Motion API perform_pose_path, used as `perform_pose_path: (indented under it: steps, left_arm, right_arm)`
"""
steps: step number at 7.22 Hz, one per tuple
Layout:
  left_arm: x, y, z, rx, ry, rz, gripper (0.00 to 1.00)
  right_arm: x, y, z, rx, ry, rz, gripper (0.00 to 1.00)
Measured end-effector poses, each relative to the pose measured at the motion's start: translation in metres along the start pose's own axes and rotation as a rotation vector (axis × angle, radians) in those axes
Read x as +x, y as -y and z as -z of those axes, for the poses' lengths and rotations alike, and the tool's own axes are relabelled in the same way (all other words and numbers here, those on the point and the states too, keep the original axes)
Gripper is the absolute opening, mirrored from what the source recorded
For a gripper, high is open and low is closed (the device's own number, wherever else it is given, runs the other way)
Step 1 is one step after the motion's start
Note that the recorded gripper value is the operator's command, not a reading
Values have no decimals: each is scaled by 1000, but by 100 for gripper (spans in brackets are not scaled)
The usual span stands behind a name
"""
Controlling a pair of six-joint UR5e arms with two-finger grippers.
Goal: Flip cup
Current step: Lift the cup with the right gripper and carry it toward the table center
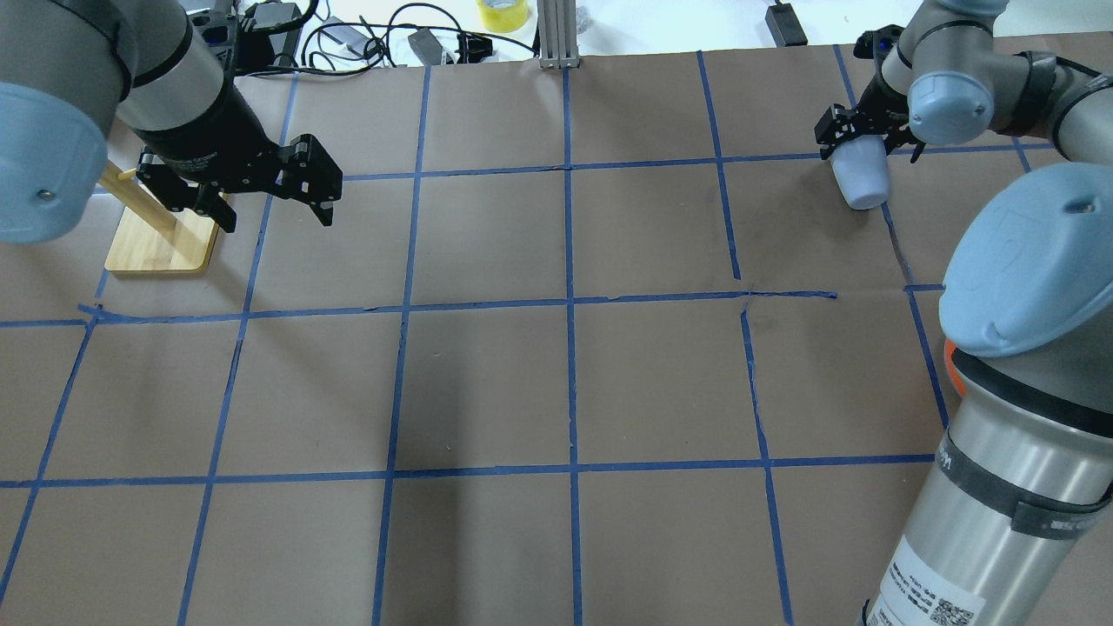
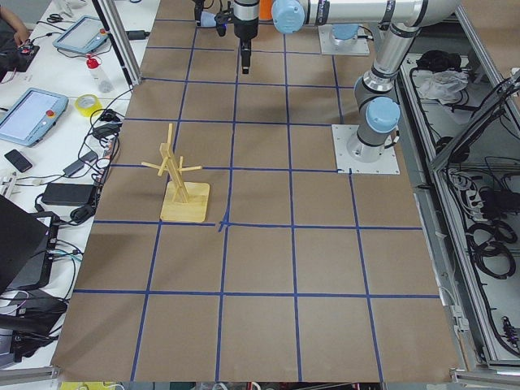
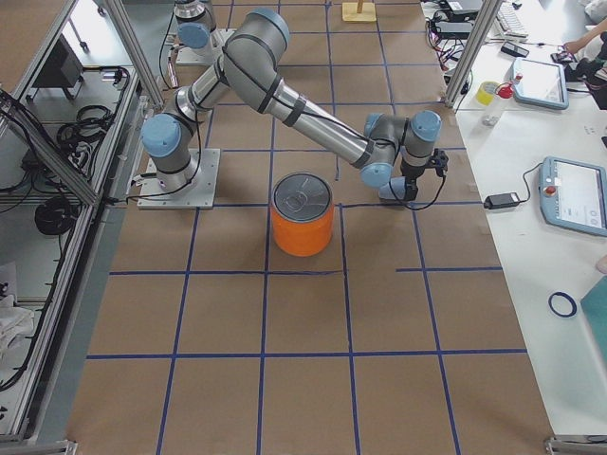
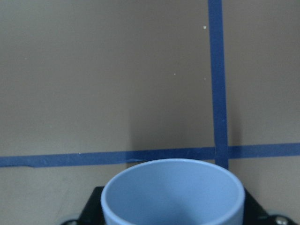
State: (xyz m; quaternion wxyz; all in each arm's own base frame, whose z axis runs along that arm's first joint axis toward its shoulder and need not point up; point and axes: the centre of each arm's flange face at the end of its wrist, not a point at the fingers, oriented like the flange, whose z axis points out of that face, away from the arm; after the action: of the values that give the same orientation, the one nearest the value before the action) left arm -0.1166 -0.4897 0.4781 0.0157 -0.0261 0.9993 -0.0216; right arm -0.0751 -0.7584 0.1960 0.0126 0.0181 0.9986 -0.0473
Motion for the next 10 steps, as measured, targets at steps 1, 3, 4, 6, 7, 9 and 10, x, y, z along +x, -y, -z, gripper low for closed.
perform_pose_path:
  steps: [1, 3, 4, 6, 7, 9, 10]
  left_arm:
    - [0, 0, 1, 1, 1, -3, 100]
    - [-1, -2, 4, 6, 0, -44, 100]
    - [-1, -2, 4, 6, 2, -54, 100]
    - [-9, 1, 4, 8, 1, -18, 100]
    - [-20, 5, 5, 16, -2, 17, 100]
    - [-35, 9, 6, 30, 2, 58, 100]
    - [-36, 9, 6, 29, 3, 62, 100]
  right_arm:
    - [0, 0, 2, 1, -1, 9, 15]
    - [-2, 0, 13, 8, -6, 38, 0]
    - [-5, -2, 24, 7, -6, 64, 0]
    - [-55, -5, 51, 16, -1, 158, 0]
    - [-112, -10, 61, 22, -4, 249, 0]
    - [-219, -30, 73, 34, 8, 416, 0]
    - [-276, -47, 74, 33, 19, 515, 0]
